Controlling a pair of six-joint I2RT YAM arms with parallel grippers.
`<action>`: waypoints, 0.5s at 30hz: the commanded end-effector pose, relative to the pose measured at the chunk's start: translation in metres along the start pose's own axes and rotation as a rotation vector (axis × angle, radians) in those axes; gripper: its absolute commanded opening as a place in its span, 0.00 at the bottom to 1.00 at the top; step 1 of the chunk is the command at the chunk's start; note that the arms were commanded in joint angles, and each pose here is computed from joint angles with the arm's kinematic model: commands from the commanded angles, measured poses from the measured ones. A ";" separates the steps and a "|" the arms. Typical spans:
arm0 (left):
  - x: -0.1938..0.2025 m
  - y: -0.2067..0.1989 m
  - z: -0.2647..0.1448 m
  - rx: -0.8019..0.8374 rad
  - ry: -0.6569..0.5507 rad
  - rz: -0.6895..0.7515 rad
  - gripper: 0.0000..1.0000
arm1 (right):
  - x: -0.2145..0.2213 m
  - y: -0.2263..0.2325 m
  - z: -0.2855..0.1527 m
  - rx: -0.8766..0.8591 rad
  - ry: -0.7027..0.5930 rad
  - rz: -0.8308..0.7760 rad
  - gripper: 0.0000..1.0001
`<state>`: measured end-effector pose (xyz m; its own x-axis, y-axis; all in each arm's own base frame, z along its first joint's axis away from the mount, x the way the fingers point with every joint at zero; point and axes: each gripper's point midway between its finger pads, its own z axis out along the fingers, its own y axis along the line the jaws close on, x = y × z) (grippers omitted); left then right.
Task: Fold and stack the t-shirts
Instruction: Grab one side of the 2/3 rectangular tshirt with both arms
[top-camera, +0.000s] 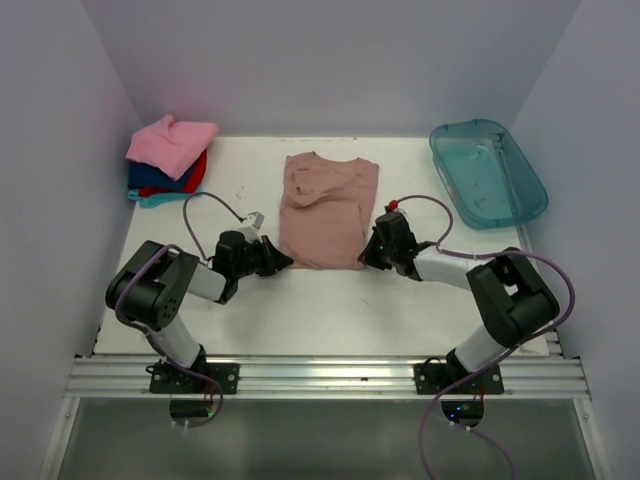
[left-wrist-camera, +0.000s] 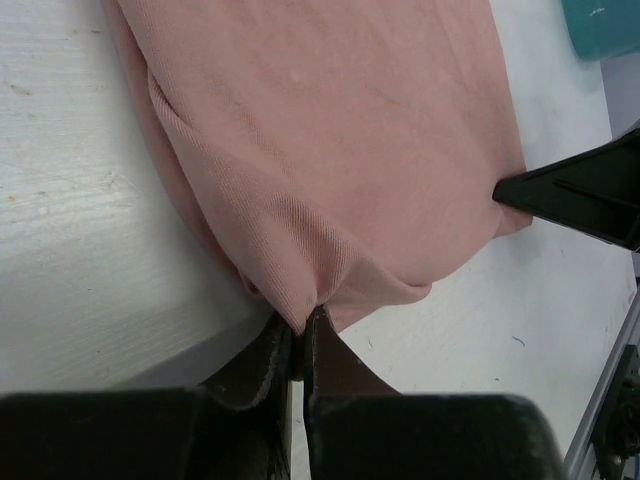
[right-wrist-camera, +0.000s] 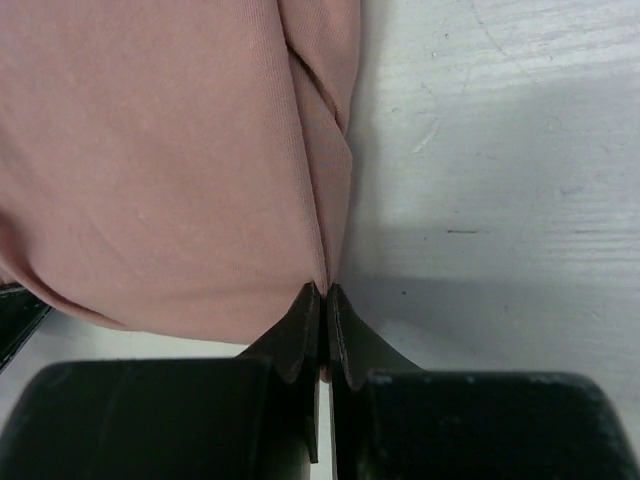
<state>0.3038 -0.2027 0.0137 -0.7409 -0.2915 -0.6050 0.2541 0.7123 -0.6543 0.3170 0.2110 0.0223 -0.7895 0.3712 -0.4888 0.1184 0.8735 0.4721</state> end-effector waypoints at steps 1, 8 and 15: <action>0.062 0.042 -0.012 -0.161 0.193 -0.072 0.00 | -0.007 -0.019 -0.012 0.084 -0.042 -0.022 0.00; 0.060 0.042 -0.018 -0.178 0.195 -0.057 0.00 | -0.015 -0.039 -0.024 0.194 -0.076 -0.047 0.00; 0.046 0.030 -0.041 -0.208 0.177 -0.019 0.00 | -0.016 -0.058 -0.038 0.260 -0.088 -0.064 0.00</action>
<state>0.2851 -0.1998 0.0159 -0.7832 -0.2594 -0.5651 0.2254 0.7286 -0.6468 0.3044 0.1800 0.0327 -0.7722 0.3528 -0.5284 0.1689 0.9157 0.3646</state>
